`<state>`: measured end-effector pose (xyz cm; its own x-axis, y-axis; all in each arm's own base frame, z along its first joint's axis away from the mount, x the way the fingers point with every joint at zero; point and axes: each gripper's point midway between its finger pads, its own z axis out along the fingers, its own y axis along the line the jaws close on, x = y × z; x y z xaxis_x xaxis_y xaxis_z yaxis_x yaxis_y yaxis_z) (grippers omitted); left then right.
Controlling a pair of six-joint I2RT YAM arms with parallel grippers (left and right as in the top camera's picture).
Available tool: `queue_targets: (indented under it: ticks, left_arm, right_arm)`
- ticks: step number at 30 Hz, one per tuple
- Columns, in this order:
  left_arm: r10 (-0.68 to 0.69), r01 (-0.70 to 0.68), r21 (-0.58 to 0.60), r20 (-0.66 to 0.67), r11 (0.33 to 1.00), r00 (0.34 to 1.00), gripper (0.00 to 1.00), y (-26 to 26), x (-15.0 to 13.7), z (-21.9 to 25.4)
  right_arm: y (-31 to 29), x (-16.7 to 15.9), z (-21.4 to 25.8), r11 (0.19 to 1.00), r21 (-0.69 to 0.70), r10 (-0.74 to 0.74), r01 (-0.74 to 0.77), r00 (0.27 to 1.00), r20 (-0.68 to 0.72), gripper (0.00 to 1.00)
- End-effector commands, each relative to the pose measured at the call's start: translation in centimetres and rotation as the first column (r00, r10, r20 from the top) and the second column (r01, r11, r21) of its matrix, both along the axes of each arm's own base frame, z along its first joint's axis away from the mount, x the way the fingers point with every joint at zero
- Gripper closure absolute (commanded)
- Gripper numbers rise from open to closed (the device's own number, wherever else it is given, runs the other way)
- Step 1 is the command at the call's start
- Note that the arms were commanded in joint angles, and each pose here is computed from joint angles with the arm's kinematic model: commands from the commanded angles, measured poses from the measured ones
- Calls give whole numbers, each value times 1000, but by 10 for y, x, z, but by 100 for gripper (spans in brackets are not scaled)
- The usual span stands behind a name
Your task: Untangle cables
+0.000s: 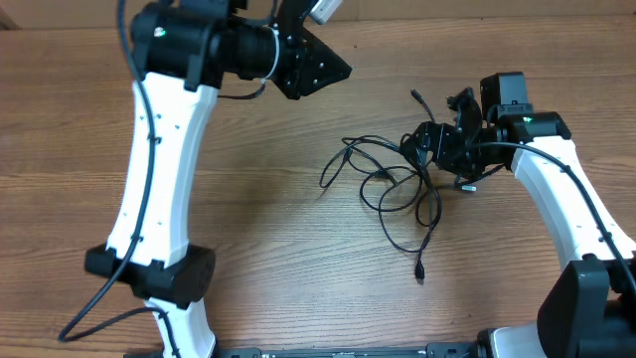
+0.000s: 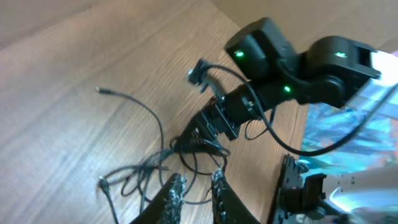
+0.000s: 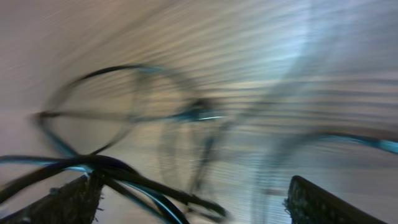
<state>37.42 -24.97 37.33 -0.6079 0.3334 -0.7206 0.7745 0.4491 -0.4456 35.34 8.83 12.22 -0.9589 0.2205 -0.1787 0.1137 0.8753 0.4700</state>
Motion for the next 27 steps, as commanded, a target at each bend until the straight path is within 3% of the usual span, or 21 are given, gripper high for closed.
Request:
queue_targets:
  ticks: [1,5,9,11,16,22,27]
  left_arm:
    - [65,-60,40,-138,997,988,76,-11,15,-33]
    - [169,-142,129,-232,981,958,41,-19,25,-63]
    - [193,-151,167,-278,974,941,23,-38,27,-85]
    - [191,-146,165,-303,976,934,0,-53,28,-94]
    - [184,-134,162,-358,978,915,0,-89,29,-119]
    - [218,-132,210,-464,969,859,0,-116,25,-161]
    - [359,-238,280,-559,930,747,0,-116,30,-182]
  right_arm:
    - [-80,6,-2,866,-366,-347,340,937,51,4]
    - [-117,-4,1,728,-522,-462,444,881,105,0]
    - [-129,-6,4,675,-566,-490,474,861,136,0]
    - [-136,-9,6,639,-590,-511,494,846,155,0]
    - [-164,-21,15,473,-651,-614,594,752,240,0]
    - [-183,-27,6,476,-586,-715,656,677,177,0]
    - [-184,-28,-3,549,-482,-756,683,652,64,0]
